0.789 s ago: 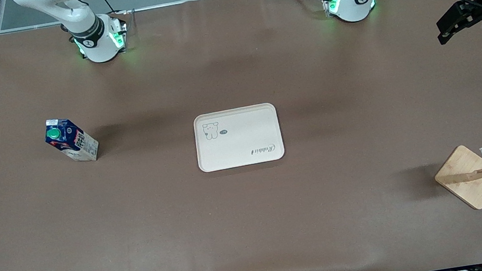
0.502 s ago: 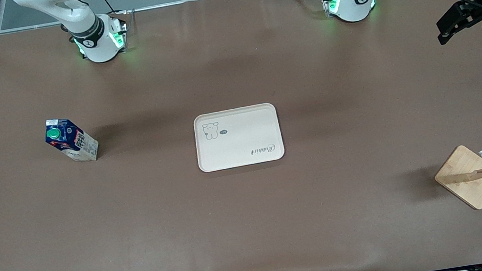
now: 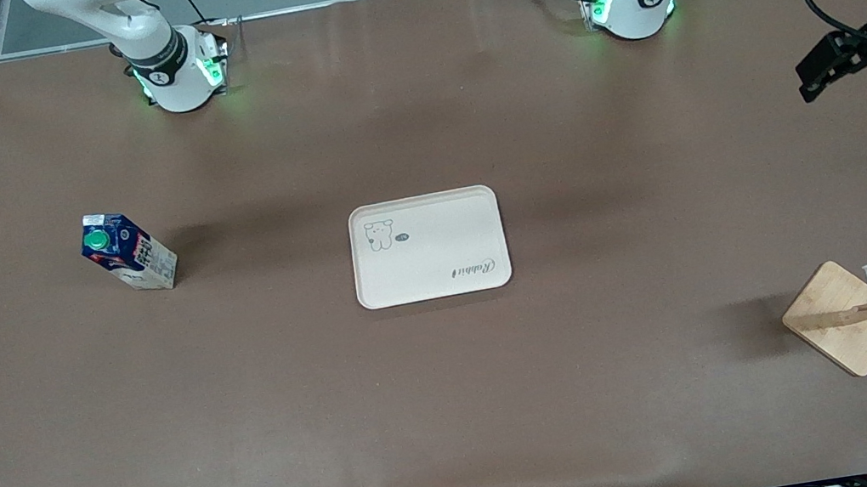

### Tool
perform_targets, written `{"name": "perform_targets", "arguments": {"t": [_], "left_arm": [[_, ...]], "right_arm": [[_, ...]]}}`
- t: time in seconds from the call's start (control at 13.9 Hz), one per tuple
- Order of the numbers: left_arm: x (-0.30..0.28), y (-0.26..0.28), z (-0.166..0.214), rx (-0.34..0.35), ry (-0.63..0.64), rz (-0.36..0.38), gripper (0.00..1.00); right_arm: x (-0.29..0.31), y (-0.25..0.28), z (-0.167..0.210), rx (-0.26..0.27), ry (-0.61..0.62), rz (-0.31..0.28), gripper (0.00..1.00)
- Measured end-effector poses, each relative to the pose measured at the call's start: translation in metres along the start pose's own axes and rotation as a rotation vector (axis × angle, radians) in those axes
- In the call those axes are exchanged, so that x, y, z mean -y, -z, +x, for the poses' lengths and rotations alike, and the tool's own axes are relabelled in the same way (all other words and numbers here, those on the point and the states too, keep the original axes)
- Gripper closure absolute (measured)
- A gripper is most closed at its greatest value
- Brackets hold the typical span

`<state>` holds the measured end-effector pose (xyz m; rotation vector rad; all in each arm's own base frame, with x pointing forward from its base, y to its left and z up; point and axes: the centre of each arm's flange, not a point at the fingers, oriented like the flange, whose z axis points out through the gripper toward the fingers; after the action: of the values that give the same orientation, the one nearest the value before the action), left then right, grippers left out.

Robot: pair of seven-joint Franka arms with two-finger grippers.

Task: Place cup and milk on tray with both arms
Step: 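Move the left gripper toward the white mug on the wooden stand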

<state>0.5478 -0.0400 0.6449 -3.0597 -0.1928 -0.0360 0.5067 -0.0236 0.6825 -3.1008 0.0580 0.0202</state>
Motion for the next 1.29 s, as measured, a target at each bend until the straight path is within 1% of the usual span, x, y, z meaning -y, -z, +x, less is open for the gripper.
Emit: {"name": "perform_targets", "arguments": {"t": [0.22, 0.5, 0.79, 1.0, 1.29], "left_arm": [[0.013, -0.023, 0.017, -0.059, 0.086, -0.011, 0.0], [0.04, -0.071, 0.037, -0.144, 0.194, -0.031, 0.0], [0.057, -0.103, 0.048, -0.244, 0.331, -0.066, 0.0], [0.068, -0.131, 0.054, -0.319, 0.411, -0.098, 0.0], [0.065, -0.17, 0.064, -0.383, 0.488, -0.146, 0.0]], "right_arm": [[0.0, -0.001, 0.001, 0.002, 0.0, 0.0, 0.0], [0.0, -0.001, 0.001, 0.002, 0.0, 0.0, 0.0], [0.0, -0.001, 0.001, 0.002, 0.0, 0.0, 0.0], [0.0, -0.001, 0.001, 0.002, 0.0, 0.0, 0.0], [0.0, -0.001, 0.001, 0.002, 0.0, 0.0, 0.0]]}}
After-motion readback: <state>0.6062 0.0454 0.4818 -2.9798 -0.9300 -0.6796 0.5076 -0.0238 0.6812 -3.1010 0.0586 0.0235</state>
